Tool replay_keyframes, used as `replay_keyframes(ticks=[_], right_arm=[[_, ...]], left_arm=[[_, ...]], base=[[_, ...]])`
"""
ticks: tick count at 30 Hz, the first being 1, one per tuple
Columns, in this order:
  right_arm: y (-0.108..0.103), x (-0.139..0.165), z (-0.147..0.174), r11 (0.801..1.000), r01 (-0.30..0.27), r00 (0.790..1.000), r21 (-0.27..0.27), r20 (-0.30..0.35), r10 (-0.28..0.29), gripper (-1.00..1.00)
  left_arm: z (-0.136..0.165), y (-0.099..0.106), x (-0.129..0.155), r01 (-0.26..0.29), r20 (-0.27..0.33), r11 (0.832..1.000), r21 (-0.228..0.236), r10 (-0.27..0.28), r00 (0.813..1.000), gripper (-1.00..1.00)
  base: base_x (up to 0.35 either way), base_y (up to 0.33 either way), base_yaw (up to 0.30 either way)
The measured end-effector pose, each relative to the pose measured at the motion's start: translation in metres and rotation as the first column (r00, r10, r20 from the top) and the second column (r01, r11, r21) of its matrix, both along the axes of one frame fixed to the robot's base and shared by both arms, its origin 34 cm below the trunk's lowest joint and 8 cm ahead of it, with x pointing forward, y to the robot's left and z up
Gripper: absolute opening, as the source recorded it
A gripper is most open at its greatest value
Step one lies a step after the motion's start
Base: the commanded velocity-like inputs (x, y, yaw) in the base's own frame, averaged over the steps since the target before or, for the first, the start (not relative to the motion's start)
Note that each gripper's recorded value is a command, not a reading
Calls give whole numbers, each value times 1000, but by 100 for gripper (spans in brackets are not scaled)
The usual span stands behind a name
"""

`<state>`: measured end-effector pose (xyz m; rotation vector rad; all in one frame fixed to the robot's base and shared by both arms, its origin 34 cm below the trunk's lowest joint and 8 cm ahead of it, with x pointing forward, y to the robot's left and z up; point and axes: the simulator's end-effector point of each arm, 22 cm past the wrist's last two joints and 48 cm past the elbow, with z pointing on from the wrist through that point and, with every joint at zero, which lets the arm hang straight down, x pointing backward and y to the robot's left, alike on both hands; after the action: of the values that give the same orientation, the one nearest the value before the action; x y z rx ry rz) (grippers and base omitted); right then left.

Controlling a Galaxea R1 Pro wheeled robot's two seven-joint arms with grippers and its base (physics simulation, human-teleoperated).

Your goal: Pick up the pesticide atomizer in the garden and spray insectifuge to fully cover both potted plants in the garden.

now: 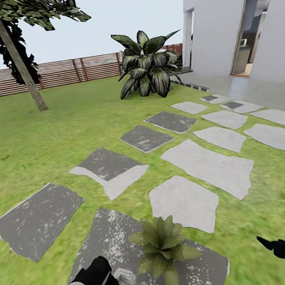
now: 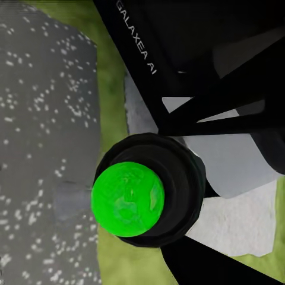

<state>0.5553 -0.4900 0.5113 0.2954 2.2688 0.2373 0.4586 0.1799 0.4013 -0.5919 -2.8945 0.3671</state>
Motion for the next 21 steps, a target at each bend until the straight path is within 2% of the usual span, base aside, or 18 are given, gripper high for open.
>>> replay_keyframes(ticks=[5,12,21], right_arm=[[1,0,0,1000,0,1000,0,0,0,100],[1,0,0,1000,-1,1000,1,0,1,100],[1,0,-1,1000,1,1000,0,-1,-1,100]], left_arm=[[0,-1,0,1,0,1000,-1,-1,1000,-100],[0,-1,0,0,0,1000,-2,0,1000,-100],[0,-3,3,3,15,1000,-10,-3,1000,-100]], base=[[0,-318,64],[6,-317,262],[1,-45,257]])
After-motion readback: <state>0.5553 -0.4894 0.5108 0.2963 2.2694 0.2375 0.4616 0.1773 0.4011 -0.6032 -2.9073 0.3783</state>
